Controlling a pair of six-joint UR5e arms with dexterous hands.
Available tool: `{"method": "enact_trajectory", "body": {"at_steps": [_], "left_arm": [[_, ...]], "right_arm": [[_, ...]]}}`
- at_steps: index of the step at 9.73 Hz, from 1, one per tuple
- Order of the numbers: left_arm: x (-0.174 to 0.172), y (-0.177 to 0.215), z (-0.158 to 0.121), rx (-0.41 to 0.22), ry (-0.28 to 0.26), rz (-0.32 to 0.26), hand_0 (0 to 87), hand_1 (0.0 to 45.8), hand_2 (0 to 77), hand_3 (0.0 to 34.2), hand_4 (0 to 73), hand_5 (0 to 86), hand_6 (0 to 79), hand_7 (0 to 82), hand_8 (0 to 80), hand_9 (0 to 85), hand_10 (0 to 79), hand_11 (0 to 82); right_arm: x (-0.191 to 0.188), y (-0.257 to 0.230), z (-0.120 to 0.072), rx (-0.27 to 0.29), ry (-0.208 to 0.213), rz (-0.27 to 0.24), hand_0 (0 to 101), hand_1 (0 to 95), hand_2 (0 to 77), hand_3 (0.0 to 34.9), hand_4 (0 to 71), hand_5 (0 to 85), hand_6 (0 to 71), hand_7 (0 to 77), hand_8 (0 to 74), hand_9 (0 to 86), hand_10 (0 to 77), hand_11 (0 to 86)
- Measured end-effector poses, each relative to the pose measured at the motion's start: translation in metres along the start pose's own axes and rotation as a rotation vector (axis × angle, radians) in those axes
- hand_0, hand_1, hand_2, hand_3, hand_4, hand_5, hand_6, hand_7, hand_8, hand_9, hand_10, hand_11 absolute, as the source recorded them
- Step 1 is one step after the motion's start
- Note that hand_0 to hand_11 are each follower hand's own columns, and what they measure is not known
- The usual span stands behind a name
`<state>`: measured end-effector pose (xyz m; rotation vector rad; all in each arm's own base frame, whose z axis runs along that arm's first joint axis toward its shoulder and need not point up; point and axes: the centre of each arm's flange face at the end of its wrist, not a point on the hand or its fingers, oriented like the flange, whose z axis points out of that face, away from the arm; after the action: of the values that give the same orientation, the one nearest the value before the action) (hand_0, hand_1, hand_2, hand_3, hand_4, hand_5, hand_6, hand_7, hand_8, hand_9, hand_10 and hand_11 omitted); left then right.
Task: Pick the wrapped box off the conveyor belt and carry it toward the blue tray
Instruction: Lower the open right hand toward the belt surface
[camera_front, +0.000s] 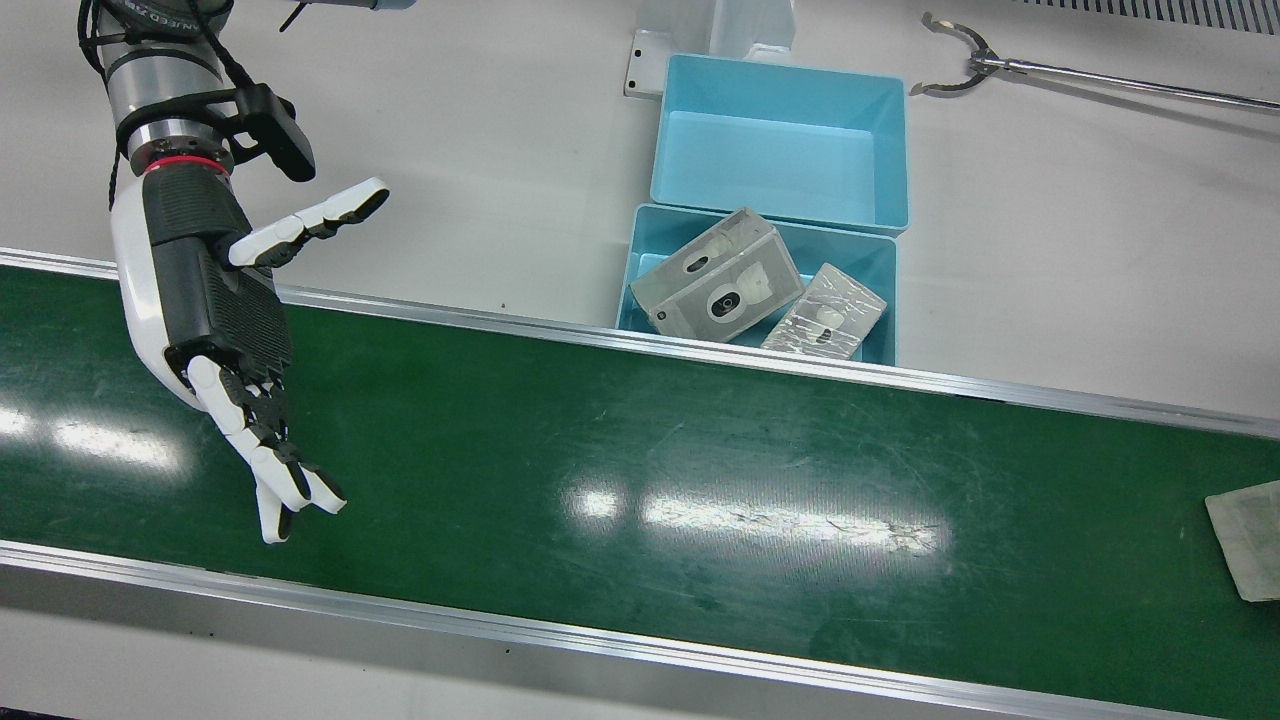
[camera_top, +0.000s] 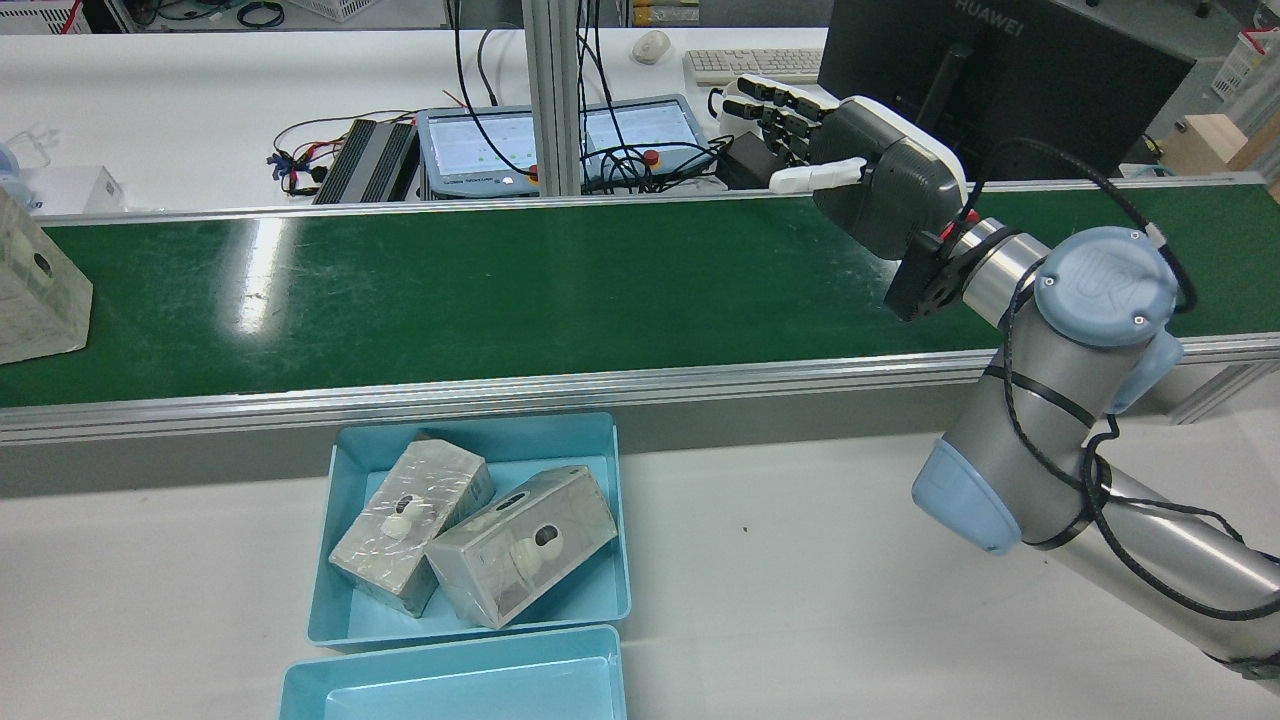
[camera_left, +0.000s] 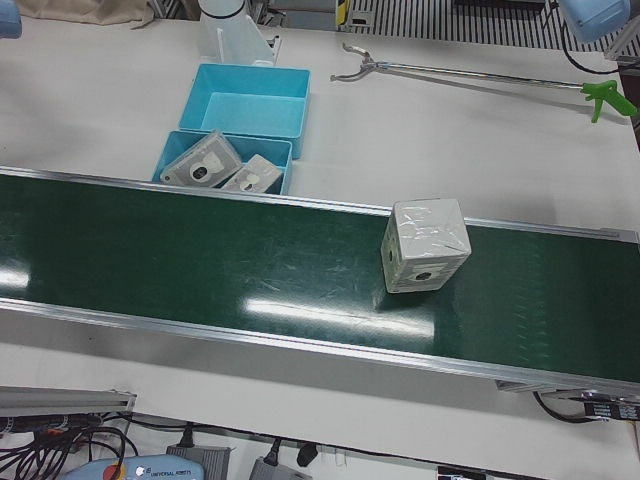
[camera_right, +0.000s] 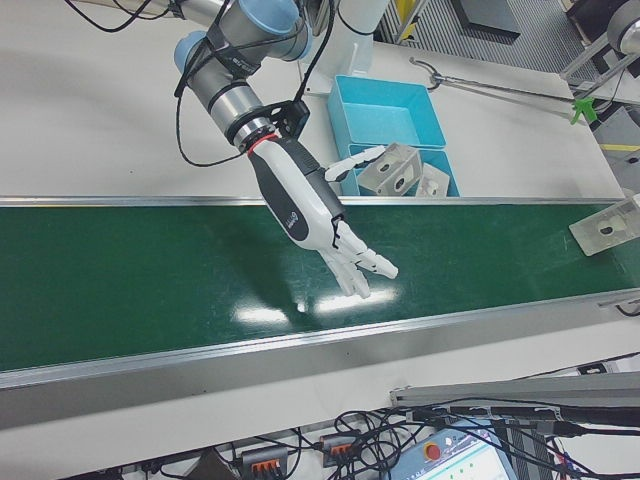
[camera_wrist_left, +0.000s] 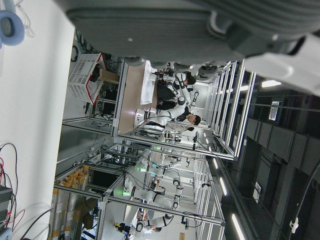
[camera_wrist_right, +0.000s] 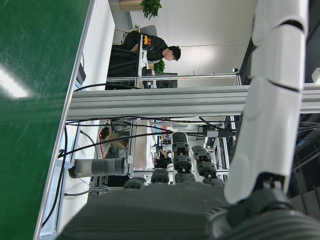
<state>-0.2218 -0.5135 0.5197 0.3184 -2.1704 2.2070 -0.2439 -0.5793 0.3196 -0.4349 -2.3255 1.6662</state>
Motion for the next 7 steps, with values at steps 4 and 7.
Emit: {"method": "enact_trajectory", "body": {"at_steps": [4, 7], "left_arm": [[0.000, 0.000, 0.000, 0.000, 0.000, 0.000, 0.0, 0.0, 1.1, 0.0, 0.0, 1.1, 0.5, 0.5, 0.5, 0.5, 0.5, 0.5], [0.000, 0.000, 0.000, 0.000, 0.000, 0.000, 0.0, 0.0, 1.1, 0.0, 0.0, 1.1, 0.5, 0.5, 0.5, 0.5, 0.5, 0.5]], "right_arm": [[0.025, -0.023, 0.026, -0.060, 0.019, 0.025, 48, 15.3, 13.6, 0.1, 13.1, 13.6, 9.3, 21.3, 1.6, 4.9, 1.1, 3.3], [0.027, -0.022, 0.029, -0.072, 0.020, 0.028, 48, 13.1, 13.1, 0.2, 15.8, 14.2, 10.4, 24.5, 3.3, 6.5, 0.5, 2.2]]}}
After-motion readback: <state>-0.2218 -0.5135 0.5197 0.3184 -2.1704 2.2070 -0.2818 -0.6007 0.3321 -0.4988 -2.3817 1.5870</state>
